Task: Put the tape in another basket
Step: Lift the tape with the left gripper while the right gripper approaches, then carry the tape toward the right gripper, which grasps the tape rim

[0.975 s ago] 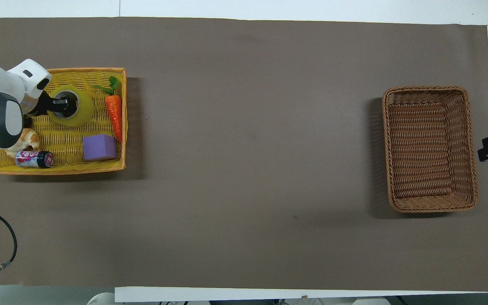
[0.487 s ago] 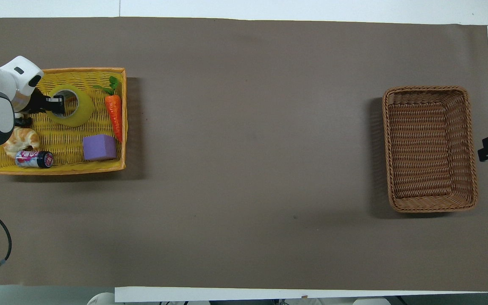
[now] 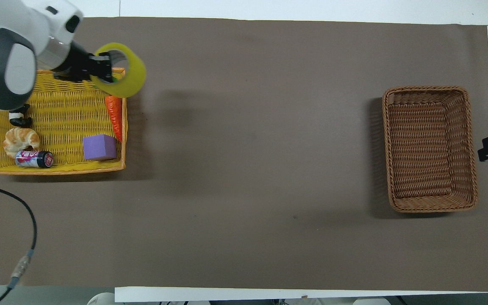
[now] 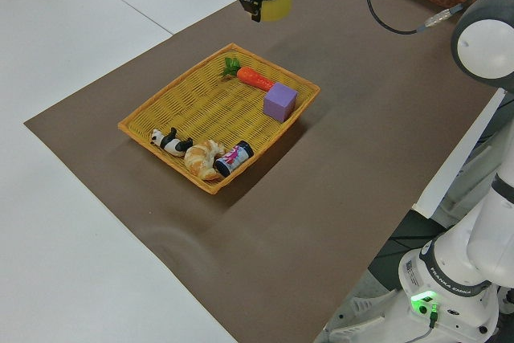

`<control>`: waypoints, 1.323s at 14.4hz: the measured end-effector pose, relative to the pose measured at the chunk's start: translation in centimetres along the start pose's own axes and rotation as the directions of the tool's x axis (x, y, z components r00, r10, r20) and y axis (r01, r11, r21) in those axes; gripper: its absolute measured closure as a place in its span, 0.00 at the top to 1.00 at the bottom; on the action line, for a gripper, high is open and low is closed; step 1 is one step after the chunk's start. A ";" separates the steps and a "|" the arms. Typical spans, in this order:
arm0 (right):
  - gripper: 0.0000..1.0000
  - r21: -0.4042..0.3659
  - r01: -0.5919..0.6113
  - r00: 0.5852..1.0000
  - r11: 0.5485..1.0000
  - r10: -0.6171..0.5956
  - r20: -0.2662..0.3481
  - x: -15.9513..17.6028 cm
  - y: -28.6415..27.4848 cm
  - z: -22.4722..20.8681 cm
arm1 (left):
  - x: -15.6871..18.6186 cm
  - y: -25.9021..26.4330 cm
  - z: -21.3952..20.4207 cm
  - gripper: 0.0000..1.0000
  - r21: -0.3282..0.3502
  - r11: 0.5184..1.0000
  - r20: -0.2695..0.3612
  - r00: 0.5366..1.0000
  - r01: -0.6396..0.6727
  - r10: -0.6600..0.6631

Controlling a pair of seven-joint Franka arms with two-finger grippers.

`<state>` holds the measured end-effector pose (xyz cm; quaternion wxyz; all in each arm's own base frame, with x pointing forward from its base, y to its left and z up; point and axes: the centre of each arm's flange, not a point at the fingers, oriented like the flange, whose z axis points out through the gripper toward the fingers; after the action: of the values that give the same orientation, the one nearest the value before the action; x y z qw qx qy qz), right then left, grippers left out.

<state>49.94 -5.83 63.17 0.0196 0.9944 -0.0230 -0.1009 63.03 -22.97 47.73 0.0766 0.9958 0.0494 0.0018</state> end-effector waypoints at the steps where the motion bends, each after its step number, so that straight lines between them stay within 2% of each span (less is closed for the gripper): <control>1: 1.00 0.000 0.000 1.000 1.000 0.000 0.000 0.0 0.0 0.0 | -1.8 4.0 0.6 0.22 -0.018 1.000 -0.008 1.000 0.011 -0.011; 3: 1.00 0.000 0.000 1.000 1.000 0.000 0.000 0.0 0.0 0.0 | -5.1 9.9 1.9 0.22 -0.049 0.999 -0.028 1.000 0.007 -0.009; 6: 1.00 0.000 0.012 1.000 1.000 -0.012 0.000 0.0 0.0 0.0 | -8.3 14.4 3.0 0.22 -0.079 0.997 -0.033 0.999 -0.016 0.013; 11: 1.00 0.078 0.087 0.996 0.993 -0.086 -0.026 -0.3 -1.1 -0.7 | -8.8 14.5 4.1 0.22 -0.081 0.997 -0.033 0.999 -0.007 0.005; 12: 1.00 0.104 0.105 0.994 0.989 -0.100 -0.049 -0.1 -1.5 -0.8 | -9.2 14.8 4.2 0.22 -0.082 0.997 -0.033 0.999 -0.013 0.011; 13: 1.00 0.155 0.123 0.990 0.980 -0.109 -0.092 0.4 -2.2 -0.7 | -9.6 15.3 4.2 0.22 -0.084 0.996 -0.034 0.999 -0.021 0.018; 15: 1.00 0.310 0.153 0.982 0.938 -0.109 -0.154 2.1 -4.4 0.9 | -10.4 16.1 4.3 0.22 -0.086 0.996 -0.032 0.999 -0.031 0.028; 17: 1.00 0.471 0.162 0.981 0.867 -0.089 -0.174 4.8 -7.4 4.1 | -11.0 16.7 4.4 0.22 -0.086 0.996 -0.030 0.999 -0.039 0.036; 19: 1.00 0.596 0.159 0.982 0.787 -0.062 -0.180 8.2 -11.9 7.5 | -11.1 16.8 4.5 0.22 -0.085 0.996 -0.028 0.999 -0.041 0.039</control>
<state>56.97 5.38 53.71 -0.3049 0.9523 0.0058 -0.0135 53.65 -41.32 45.88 0.1182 0.9923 0.0305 0.0187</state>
